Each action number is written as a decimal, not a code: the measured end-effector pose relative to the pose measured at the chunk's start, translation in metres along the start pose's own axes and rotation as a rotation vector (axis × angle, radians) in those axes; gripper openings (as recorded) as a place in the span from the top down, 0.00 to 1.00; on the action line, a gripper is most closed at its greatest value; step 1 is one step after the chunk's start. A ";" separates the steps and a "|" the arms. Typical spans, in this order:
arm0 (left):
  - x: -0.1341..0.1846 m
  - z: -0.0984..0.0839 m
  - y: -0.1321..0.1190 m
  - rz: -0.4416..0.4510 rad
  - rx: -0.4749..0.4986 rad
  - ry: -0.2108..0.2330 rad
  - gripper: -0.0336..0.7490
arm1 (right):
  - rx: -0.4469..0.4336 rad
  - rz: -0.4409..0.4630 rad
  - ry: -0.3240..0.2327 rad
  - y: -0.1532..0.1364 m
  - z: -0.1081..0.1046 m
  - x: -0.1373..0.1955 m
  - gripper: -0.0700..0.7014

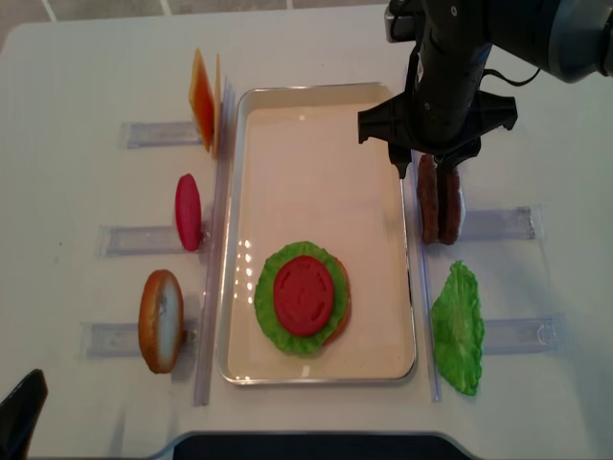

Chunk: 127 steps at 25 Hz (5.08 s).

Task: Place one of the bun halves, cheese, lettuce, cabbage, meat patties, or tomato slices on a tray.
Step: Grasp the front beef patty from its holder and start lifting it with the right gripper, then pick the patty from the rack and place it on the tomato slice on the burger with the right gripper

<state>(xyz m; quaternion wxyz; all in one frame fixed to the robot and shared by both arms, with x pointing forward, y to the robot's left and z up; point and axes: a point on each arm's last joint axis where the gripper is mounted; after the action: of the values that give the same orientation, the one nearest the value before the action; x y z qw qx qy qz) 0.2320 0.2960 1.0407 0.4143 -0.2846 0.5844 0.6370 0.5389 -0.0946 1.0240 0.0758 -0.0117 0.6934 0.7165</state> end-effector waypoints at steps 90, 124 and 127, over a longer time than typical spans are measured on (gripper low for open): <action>0.000 0.000 0.000 0.000 0.000 0.000 0.22 | -0.049 -0.054 -0.026 0.034 0.005 -0.005 0.72; 0.000 0.000 0.000 0.000 0.000 0.000 0.22 | -0.515 0.050 0.264 0.071 0.090 0.099 0.72; 0.000 0.000 0.000 0.000 0.000 0.000 0.22 | -0.588 0.044 0.276 0.062 0.095 0.101 0.72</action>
<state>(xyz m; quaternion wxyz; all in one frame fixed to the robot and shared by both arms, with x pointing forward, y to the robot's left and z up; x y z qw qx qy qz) 0.2320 0.2960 1.0407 0.4143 -0.2846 0.5844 0.6370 0.4392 0.0071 1.0773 -0.0411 -0.1150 0.4607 0.8791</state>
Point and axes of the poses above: a point on each arm's last joint axis where the gripper is mounted, y pointing back along that axis away from the gripper, z along the wrist's bending axis when the last joint is at zero, x = y × z, and after that the axes turned 9 degrees about -y, right-handed
